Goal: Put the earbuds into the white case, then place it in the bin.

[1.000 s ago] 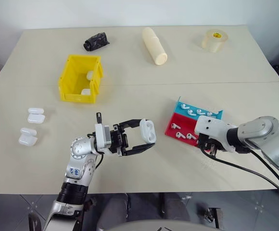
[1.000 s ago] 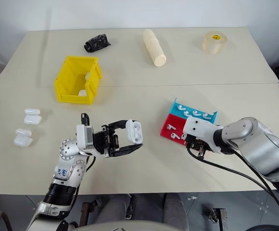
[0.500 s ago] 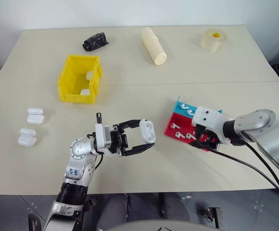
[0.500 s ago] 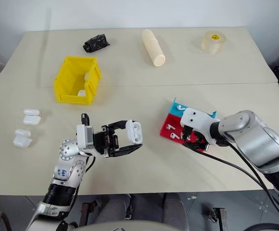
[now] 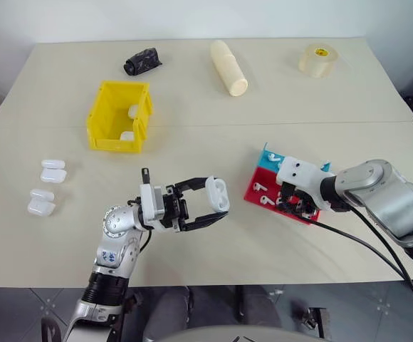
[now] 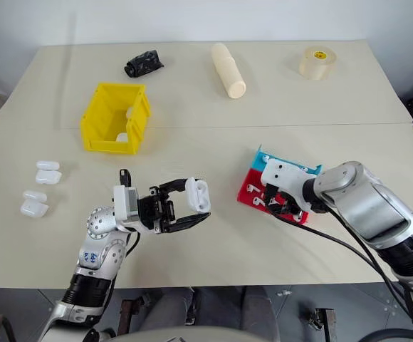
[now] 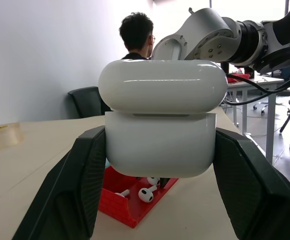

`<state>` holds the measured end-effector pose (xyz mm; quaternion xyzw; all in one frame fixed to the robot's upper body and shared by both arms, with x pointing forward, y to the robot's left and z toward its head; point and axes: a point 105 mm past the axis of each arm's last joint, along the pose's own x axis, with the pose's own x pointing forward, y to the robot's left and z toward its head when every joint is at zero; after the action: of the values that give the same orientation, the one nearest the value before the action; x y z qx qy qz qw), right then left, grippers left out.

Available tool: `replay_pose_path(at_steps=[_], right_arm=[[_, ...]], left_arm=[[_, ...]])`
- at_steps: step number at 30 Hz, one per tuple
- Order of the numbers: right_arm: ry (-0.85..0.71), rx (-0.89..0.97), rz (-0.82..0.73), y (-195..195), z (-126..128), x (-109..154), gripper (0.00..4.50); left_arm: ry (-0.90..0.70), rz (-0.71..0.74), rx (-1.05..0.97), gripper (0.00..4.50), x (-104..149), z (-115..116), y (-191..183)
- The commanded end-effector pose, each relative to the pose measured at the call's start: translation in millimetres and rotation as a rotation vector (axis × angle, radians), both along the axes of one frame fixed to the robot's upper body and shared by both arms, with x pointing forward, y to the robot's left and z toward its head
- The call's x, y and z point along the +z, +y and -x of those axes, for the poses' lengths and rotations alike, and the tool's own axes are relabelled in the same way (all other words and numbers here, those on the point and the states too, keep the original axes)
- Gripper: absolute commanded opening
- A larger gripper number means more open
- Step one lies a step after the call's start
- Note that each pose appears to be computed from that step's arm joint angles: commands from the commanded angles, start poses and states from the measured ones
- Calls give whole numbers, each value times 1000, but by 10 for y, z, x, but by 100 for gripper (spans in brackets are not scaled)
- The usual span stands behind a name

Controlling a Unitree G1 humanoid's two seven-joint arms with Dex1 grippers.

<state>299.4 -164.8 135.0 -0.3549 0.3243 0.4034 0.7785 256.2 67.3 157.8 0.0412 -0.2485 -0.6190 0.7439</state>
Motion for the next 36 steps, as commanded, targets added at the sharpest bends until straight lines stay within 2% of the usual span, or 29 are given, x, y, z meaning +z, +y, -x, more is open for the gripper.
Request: replay_pose_path(at_steps=[1,9,14,21,25,30,32,34,36], right_arm=[[-31,7,22,-10,-25,55,155],[-24,19,33,-16,-5,38,155],[-15,27,38,-21,13,20,49],[-45,38,-9,-9,31,141,49],[-133,133,-141,38,89,382,49],[-322,275,-383,136,211,633,49],[-391,331,-555,244,298,761,49],[-425,353,-832,378,388,936,49],[-417,330,-962,461,422,959,49]], left_arm=[[-52,11,1,279,110,50,1],[-53,12,4,279,120,49,3],[-53,10,2,279,119,51,4],[-45,8,-17,279,110,63,15],[-26,10,-44,279,101,80,31],[-6,27,-106,279,85,123,71],[1,34,-116,279,83,118,84],[11,50,-114,279,92,89,92],[16,58,-110,279,98,64,95]])
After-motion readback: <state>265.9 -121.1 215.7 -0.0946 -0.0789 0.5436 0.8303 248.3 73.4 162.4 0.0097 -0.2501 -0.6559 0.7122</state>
